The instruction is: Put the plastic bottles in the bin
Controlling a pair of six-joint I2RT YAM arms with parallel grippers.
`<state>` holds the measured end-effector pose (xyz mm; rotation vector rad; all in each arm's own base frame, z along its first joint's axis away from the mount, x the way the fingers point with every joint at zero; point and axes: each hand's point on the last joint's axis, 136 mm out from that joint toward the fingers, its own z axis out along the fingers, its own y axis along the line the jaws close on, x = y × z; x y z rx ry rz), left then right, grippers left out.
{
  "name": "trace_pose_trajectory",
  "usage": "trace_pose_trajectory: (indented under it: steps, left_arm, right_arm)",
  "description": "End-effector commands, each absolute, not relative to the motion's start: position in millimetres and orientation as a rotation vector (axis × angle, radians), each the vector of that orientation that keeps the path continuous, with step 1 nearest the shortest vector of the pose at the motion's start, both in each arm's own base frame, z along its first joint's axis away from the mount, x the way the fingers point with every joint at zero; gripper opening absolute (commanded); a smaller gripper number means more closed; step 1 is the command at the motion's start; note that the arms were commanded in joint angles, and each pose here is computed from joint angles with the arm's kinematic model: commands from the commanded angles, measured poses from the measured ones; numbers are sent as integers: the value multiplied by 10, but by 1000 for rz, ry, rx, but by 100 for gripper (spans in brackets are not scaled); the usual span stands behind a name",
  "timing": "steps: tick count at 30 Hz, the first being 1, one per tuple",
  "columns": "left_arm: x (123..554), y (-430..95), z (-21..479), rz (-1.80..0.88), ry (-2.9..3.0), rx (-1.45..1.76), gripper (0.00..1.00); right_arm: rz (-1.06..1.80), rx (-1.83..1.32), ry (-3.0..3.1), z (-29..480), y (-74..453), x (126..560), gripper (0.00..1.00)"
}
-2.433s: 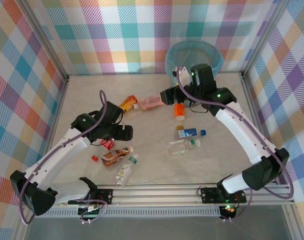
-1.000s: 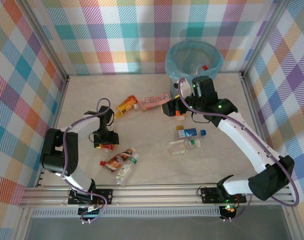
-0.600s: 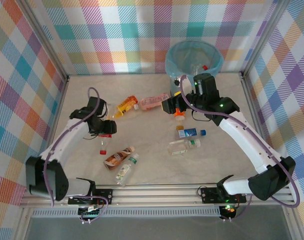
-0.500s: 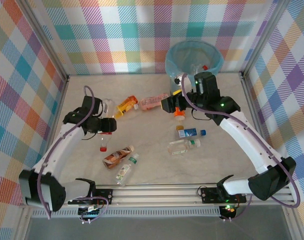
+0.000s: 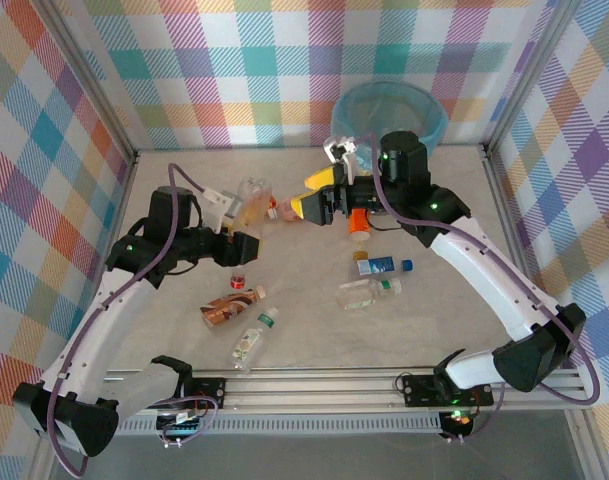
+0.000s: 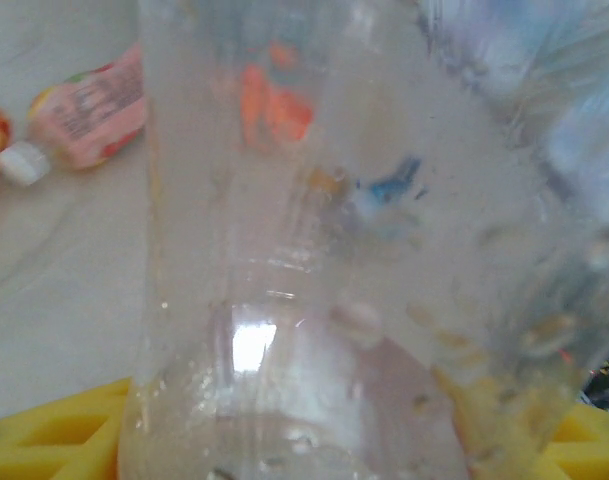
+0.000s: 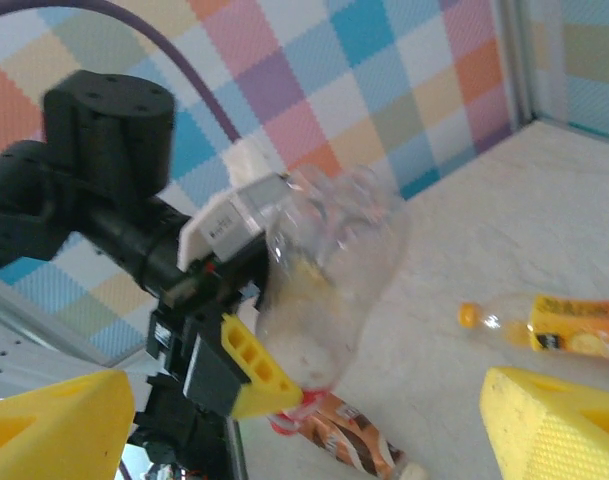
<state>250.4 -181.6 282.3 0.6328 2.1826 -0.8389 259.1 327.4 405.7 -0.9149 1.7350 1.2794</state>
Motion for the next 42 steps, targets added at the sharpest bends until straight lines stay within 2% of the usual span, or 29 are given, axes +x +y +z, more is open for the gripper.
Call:
trace_pose_trajectory:
  steps: [1, 14, 24, 27, 35, 39, 42]
  left_arm:
    - [2351, -2059, 3218, -959, 1981, 813, 63]
    - [2139, -2424, 3371, -1051, 1874, 1019, 63]
    - [2106, -2495, 3331, -1064, 1869, 1053, 63]
    - [2135, -2477, 3366, -1038, 1862, 1036, 68]
    - [2394, -2322, 3552, -886, 1889, 838, 91]
    - [2325, -2355, 3919, -972, 1765, 787, 99]
    - [2249, -2375, 4175, -1035, 1674, 770, 100]
  right_arm:
    - [1325, -957, 1671, 4229, 3357, 2512, 90]
    - [1333, -1012, 1655, 4167, 3603, 2430, 91]
    - [1367, -1069, 1633, 4229, 3610, 2321, 67]
    - [1344, -1053, 1640, 4252, 3584, 2334, 63]
    - [1146, -957, 1679, 4569, 3358, 2442, 57]
    - [923, -892, 1674, 4837, 3108, 2576, 54]
    - [708, -826, 1650, 5051, 2863, 2735, 55]
